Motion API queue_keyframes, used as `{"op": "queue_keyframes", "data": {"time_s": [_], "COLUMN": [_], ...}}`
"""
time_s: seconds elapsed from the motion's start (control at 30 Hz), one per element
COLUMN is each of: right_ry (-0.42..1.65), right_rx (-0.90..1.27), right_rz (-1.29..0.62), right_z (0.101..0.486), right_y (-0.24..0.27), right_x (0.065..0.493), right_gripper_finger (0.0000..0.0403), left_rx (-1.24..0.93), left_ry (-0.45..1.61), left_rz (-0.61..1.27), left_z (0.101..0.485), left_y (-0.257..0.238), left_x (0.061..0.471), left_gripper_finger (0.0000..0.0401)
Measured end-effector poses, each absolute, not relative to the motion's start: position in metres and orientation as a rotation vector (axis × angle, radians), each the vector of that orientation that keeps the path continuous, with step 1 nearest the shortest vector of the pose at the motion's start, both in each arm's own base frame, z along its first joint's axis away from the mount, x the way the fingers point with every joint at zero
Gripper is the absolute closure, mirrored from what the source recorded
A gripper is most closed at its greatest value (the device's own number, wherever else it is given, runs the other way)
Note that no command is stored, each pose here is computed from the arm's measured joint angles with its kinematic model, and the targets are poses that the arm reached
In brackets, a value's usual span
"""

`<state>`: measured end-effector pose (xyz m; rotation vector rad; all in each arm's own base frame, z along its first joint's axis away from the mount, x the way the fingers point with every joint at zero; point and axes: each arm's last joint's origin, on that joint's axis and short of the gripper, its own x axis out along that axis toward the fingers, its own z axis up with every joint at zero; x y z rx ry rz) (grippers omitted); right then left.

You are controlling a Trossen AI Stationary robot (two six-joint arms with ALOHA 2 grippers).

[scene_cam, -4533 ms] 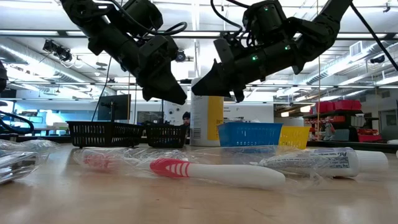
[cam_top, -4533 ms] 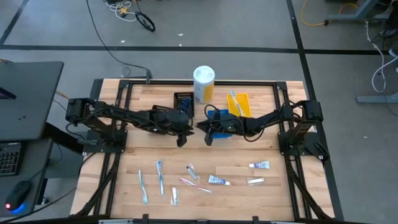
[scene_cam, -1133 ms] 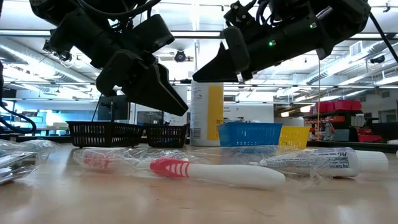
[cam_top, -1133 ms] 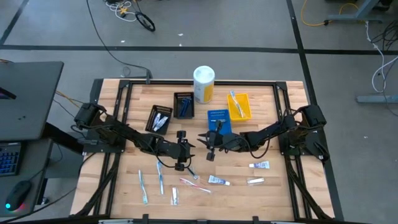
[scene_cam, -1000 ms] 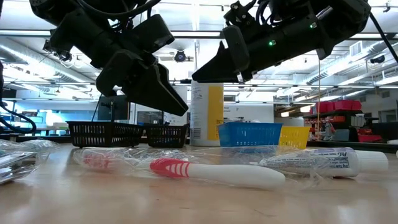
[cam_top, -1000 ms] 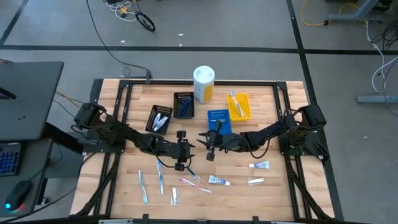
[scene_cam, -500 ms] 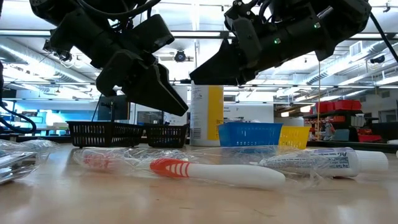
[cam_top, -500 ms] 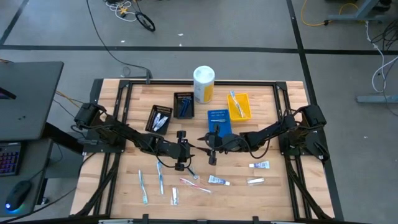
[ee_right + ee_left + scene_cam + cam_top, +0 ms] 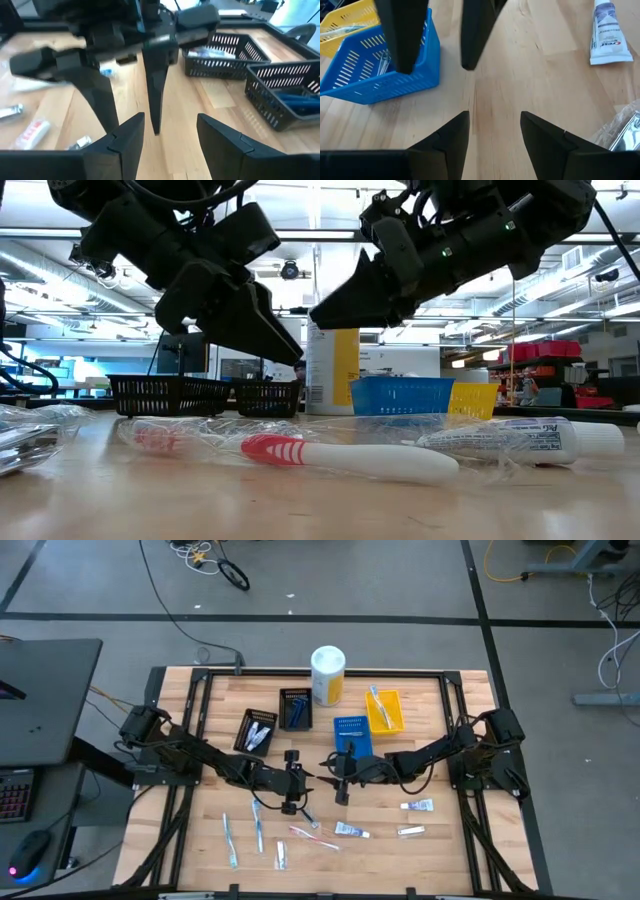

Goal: Pick & Place Travel size toiletries
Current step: Put the silver nail cutter into the blue bin

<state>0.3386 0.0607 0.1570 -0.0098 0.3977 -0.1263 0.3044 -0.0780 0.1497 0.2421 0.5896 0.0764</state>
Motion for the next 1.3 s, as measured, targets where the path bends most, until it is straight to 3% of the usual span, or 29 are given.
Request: {"op": "queue_keyframes", "data": {"time_s": [0.27,0.47,0.63,0.73,0.97,1.3], "right_ry": [0.549,0.554,0.554,0.553,0.545,0.539], "right_rx": [0.042,0.067,0.068,0.068,0.071,0.072], "right_rz": [-0.156,-0.165,-0.166,-0.167,-0.167,-0.167], "right_z": [0.143,0.143,0.143,0.143,0.143,0.144], "right_y": [0.06,0.06,0.06,0.059,0.059,0.059], "right_x": [0.331,0.331,0.331,0.331,0.331,0.332], "right_gripper_finger": [0.021,0.021,0.021,0.021,0.021,0.021], "left_rx": [0.089,-0.029,0.173,0.208,0.341,0.258], "left_ry": [0.557,0.571,0.655,0.706,0.682,0.751], "left_rz": [0.034,-0.02,-0.352,-0.448,-0.439,-0.477], "left_z": [0.152,0.152,0.145,0.138,0.12,0.104], "left_y": [-0.081,-0.083,-0.089,-0.09,-0.089,-0.081], "left_x": [0.307,0.306,0.3,0.296,0.305,0.307], "left_gripper_finger": [0.0216,0.0216,0.0216,0.0216,0.0216,0.023]}}
